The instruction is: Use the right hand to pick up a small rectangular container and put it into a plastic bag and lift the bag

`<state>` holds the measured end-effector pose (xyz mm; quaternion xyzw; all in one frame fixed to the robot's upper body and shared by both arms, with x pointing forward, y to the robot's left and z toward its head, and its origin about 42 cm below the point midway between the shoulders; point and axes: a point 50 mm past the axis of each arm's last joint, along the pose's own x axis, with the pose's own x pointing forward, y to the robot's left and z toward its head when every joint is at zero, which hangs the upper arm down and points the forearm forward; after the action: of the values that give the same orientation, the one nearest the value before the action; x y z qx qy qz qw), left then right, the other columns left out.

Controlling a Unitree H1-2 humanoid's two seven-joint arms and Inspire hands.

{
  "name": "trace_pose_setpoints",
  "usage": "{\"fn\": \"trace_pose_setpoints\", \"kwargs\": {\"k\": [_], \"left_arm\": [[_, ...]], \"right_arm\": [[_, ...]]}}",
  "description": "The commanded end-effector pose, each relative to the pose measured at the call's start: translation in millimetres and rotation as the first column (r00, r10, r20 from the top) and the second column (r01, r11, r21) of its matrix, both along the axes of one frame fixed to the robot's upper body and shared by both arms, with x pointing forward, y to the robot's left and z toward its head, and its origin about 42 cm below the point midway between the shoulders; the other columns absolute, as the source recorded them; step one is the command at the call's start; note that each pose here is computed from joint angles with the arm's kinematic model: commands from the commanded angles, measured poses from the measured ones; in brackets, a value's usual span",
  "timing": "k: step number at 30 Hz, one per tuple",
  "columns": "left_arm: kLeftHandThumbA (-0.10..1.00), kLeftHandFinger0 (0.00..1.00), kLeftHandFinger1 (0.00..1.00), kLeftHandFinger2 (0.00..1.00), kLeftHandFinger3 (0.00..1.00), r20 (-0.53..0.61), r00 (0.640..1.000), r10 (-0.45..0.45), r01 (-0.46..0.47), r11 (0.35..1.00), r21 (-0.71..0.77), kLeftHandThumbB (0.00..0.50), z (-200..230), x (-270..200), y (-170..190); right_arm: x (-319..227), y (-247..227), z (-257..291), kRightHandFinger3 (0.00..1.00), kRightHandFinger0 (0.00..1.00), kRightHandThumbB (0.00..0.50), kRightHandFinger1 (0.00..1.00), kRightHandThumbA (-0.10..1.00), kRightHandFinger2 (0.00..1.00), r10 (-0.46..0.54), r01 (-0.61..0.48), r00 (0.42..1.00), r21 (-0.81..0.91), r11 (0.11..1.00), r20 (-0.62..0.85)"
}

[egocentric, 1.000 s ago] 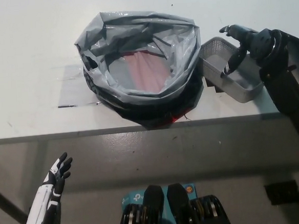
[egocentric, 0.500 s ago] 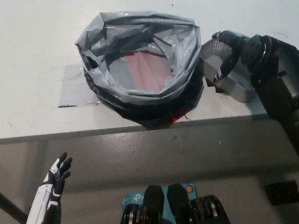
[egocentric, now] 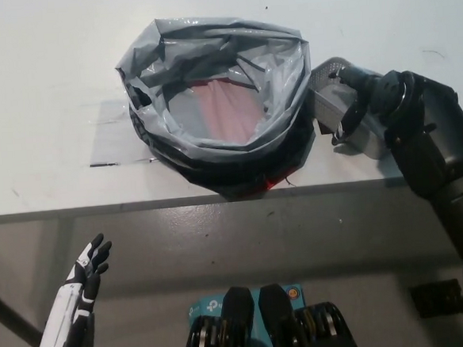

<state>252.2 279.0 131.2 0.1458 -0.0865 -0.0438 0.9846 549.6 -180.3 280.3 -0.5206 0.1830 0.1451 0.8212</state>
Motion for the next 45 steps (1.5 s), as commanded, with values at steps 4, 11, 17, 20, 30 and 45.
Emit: {"fn": "trace_pose_setpoints", "kwargs": {"k": [4,11,17,20,30,45], "left_arm": [[1.00,1.00,1.00,1.00,1.00,0.064,0.998,0.013,-0.013,1.000,0.006,0.222,10.2,-0.5,3.1],[1.00,1.00,1.00,1.00,1.00,0.073,0.997,0.009,-0.010,1.000,0.014,0.214,9.8,1.1,3.7],[1.00,1.00,1.00,1.00,1.00,0.078,0.997,0.007,-0.008,1.000,0.016,0.212,12.1,3.4,4.4],[1.00,1.00,1.00,1.00,1.00,0.079,0.997,0.007,-0.008,1.000,0.009,0.232,14.4,6.6,4.4],[1.00,1.00,1.00,1.00,1.00,0.094,0.996,0.002,-0.003,1.000,0.006,0.211,15.7,9.2,3.8],[1.00,1.00,1.00,1.00,1.00,0.095,0.995,-0.015,0.016,1.000,-0.005,0.209,22.3,17.8,4.7]], "right_arm": [[7.0,-7.4,28.8,1.00,1.00,0.500,1.00,1.00,1.00,-0.028,0.035,0.996,-0.078,0.996,0.080],[4.9,-6.0,15.4,1.00,1.00,0.464,1.00,1.00,1.00,-0.030,0.037,0.997,-0.106,0.994,0.064],[10.4,-17.7,-24.6,1.00,0.12,0.267,0.20,0.00,0.33,-0.133,0.145,0.971,-0.043,0.989,0.200],[12.2,-20.5,-28.5,0.97,0.02,0.246,0.21,-0.10,0.33,-0.141,0.143,0.968,0.004,0.990,0.207],[17.0,-23.1,-22.7,0.71,0.00,0.204,0.21,-0.10,0.30,-0.154,0.136,0.966,0.099,0.986,0.209],[25.6,-57.6,14.0,0.24,0.00,0.206,0.12,-0.10,0.50,-0.204,0.244,0.961,0.923,0.297,-0.189]]}}
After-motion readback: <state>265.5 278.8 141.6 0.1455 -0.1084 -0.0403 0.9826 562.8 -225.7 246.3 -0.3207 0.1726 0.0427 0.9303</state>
